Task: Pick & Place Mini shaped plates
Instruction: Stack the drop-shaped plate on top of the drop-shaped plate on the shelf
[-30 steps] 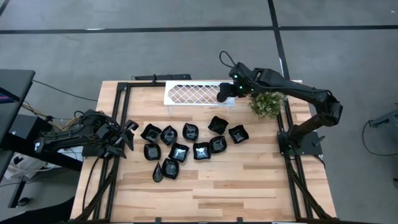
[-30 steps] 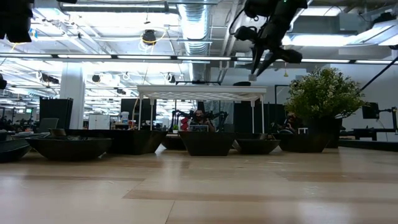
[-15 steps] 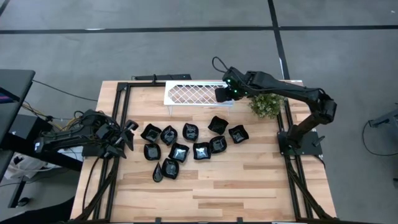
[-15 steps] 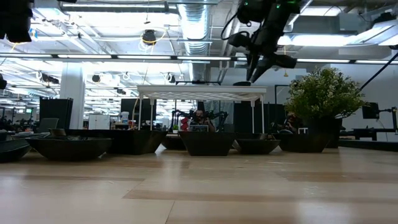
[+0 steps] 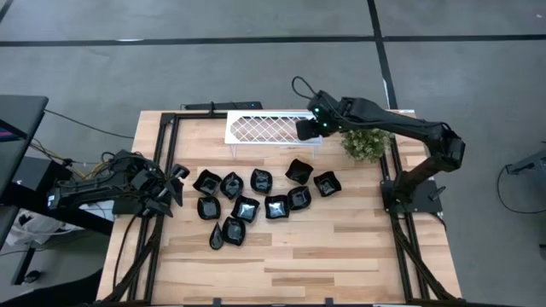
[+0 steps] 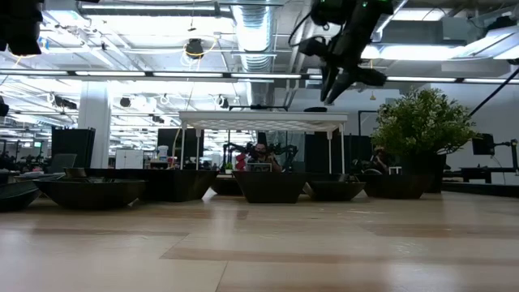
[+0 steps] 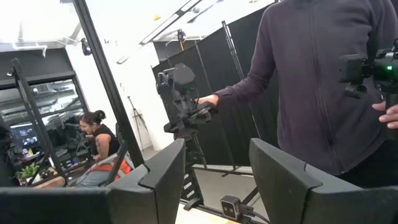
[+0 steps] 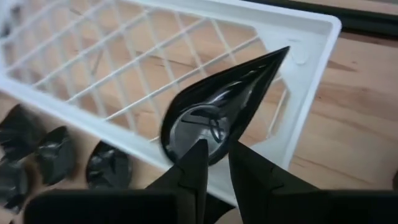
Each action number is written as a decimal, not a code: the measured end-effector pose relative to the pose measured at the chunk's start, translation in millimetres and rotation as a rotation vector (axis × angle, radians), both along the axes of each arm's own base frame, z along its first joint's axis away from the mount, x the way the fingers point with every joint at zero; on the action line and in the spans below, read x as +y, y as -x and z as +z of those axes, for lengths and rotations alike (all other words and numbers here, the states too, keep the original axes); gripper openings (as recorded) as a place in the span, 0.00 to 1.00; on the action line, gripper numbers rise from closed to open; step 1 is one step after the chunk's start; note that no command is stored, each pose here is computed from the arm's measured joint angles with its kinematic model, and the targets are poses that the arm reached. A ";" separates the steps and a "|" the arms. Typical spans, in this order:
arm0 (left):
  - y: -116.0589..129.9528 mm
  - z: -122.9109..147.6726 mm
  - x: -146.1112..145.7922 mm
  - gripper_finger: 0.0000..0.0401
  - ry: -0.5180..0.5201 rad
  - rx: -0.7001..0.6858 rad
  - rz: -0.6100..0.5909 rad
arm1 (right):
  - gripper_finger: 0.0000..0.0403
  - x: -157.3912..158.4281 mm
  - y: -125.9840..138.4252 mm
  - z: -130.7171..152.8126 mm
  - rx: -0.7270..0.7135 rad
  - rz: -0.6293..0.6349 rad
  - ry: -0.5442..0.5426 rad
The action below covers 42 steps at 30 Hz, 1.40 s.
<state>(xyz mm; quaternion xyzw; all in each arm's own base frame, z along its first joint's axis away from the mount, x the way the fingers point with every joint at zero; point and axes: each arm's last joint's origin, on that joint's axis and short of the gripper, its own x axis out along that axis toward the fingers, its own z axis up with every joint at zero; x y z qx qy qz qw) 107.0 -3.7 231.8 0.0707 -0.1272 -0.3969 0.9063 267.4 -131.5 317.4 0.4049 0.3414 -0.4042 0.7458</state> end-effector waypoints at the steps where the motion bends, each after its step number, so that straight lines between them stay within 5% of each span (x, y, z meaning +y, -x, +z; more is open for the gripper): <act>1: 0.0 0.1 0.0 0.45 0.000 -0.001 0.001 | 0.15 3.8 0.6 3.0 -0.009 0.016 0.007; 16: 0.2 0.8 0.0 0.45 0.007 -0.001 0.001 | 0.15 92.0 28.9 57.6 -0.124 0.392 0.258; 23: -2.1 1.7 2.6 0.45 0.268 0.212 0.053 | 0.15 125.6 51.4 76.9 -0.201 0.467 0.352; 28: -2.3 1.8 2.8 0.45 0.337 0.274 0.043 | 0.15 145.2 69.9 87.0 -0.256 0.483 0.425; 42: -1.7 3.3 2.6 0.45 0.412 0.335 0.016 | 0.15 195.4 96.3 6.9 -0.490 0.436 0.413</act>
